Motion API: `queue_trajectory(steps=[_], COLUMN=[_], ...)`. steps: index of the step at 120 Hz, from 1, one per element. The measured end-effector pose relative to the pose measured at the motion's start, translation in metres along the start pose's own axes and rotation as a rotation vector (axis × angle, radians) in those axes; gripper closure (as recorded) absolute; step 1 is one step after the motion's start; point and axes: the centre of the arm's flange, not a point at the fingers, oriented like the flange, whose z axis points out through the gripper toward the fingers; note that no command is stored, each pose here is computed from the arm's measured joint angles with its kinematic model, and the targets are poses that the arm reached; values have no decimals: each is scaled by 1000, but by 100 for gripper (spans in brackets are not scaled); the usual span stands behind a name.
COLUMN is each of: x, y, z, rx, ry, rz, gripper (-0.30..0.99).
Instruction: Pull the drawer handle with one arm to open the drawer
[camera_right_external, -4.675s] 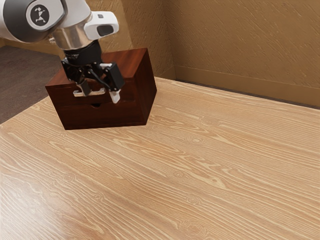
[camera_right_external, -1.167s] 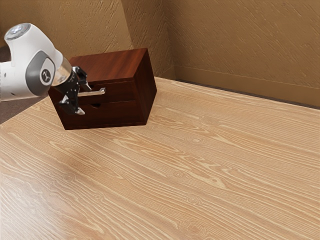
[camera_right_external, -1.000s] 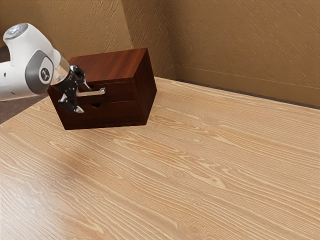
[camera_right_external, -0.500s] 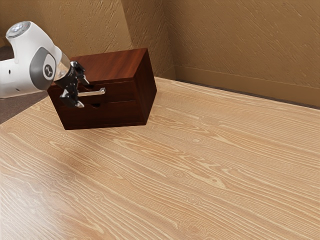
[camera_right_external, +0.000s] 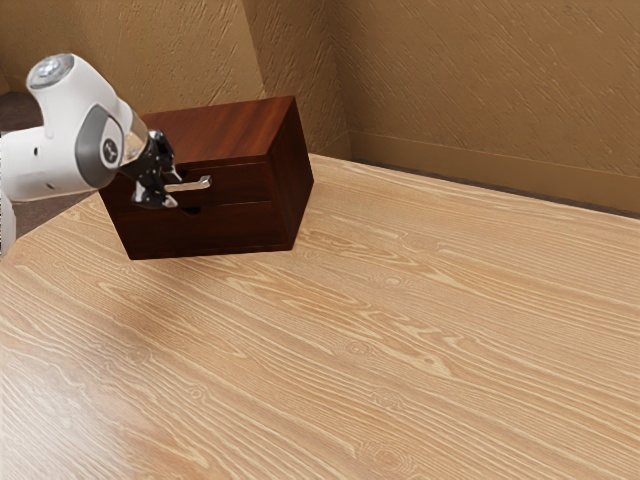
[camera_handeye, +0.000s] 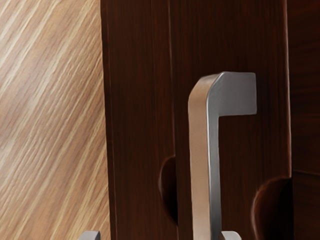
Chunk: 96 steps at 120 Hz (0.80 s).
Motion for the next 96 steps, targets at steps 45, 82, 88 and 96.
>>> queue_trajectory(steps=[45,82,88,96], x=[4,2,2,2], y=[5,5,3,1], z=[16,14,16,18], rx=[-5,-7,-2,1], ry=[8,2,2,3], rz=[-4,-4,-5,-4], gripper=[49,66,67,69])
